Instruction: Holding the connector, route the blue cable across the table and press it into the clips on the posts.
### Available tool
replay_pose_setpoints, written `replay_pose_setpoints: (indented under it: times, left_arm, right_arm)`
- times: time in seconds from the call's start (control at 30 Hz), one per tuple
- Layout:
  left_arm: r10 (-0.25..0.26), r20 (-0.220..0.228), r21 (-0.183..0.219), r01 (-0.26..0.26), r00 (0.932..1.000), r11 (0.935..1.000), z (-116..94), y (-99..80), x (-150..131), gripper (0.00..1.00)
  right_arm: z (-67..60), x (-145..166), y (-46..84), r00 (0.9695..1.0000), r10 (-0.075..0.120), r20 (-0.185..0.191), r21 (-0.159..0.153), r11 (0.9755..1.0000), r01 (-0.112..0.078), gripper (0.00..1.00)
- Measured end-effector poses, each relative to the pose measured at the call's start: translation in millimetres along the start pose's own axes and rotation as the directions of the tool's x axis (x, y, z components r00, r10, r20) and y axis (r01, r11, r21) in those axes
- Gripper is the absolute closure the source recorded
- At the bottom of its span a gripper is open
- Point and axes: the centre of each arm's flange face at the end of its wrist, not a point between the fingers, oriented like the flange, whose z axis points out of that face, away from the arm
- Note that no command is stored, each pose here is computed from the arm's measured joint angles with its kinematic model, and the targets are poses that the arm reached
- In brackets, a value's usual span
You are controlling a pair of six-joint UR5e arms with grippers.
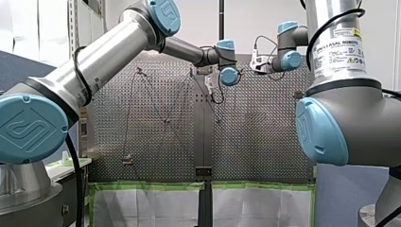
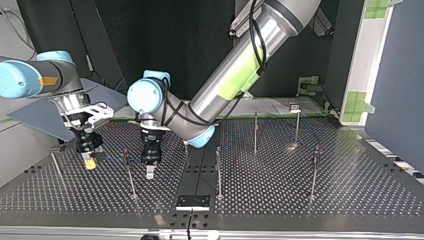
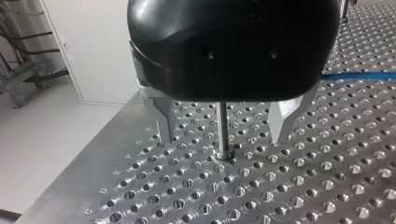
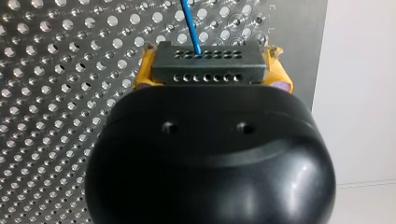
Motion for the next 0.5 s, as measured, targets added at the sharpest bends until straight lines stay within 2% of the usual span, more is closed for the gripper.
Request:
replay_pose_setpoints:
  times: [0.2, 0.3, 0.37, 0.5]
  left_arm:
    - [0.002, -0.010, -0.002, -0.002, 1.0000, 1.0000, -2.4, -0.5, 5.1, 0.00]
    - [0.009, -0.056, -0.009, -0.009, 0.9984, 0.9999, -15.7, -3.8, 29.4, 0.00]
    - [0.023, -0.098, -0.015, -0.025, 0.9950, 0.9996, -28.4, -6.3, 51.1, 0.00]
    - [0.064, -0.171, -0.038, -0.072, 0.9831, 0.9967, -47.5, -2.3, 89.8, 0.00]
  right_arm:
    - [0.0, 0.0, 0.1, 1.0000, 0.000, 0.000, 0.000, 1.0000, 0.000, 1.00]
    - [0.0, 0.0, 0.1, 1.0000, 0.000, 0.000, 0.000, 1.0000, 0.000, 1.00]
    - [0.0, 0.0, 0.1, 1.0000, 0.000, 0.000, 0.000, 1.0000, 0.000, 1.00]
    - [0.0, 0.0, 0.1, 1.0000, 0.000, 0.000, 0.000, 1.0000, 0.000, 1.00]
